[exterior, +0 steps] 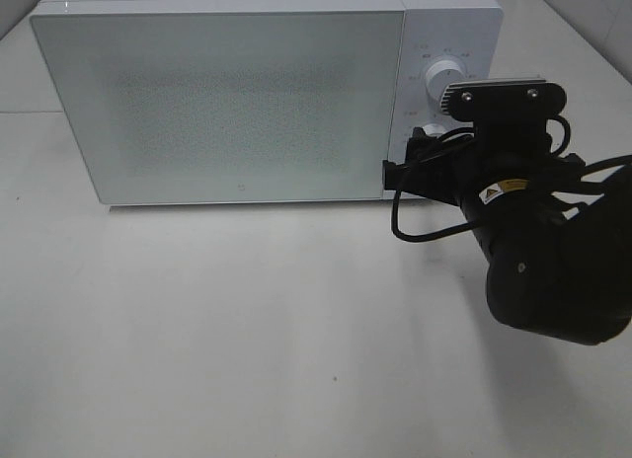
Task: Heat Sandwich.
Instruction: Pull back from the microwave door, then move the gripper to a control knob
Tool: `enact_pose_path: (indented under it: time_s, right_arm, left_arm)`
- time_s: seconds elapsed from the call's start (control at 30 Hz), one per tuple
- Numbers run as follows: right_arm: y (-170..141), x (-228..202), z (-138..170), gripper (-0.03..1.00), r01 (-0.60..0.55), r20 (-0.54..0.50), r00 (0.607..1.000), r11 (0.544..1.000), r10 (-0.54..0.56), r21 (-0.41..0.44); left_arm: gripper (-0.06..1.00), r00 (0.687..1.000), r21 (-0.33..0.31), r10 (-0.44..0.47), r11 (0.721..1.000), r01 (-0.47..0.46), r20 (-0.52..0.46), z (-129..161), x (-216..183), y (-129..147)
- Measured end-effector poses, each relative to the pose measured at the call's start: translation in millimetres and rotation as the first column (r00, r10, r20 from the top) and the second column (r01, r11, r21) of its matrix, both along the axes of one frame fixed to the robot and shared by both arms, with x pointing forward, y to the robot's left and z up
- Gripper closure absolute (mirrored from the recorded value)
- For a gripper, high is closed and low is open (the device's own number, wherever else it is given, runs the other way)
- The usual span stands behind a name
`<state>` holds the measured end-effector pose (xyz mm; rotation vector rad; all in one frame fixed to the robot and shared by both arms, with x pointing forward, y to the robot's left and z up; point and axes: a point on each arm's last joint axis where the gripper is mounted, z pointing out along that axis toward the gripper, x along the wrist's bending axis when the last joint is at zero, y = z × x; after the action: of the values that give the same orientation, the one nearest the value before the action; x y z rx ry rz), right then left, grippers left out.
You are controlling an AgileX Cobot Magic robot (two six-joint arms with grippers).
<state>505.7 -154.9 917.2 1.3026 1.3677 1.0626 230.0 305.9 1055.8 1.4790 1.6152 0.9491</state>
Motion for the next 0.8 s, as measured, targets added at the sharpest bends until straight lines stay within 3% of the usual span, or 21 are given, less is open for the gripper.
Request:
enact_pose_path:
  time_s: [0.8]
  right_arm:
    - [2, 52, -29, 0.21, -0.009, -0.065, 0.998, 1.000, 0.010, 0.001]
  left_arm:
    - [-0.02, 1.000, 0.000, 0.000, 1.000, 0.000, 0.000, 0, 0, 0]
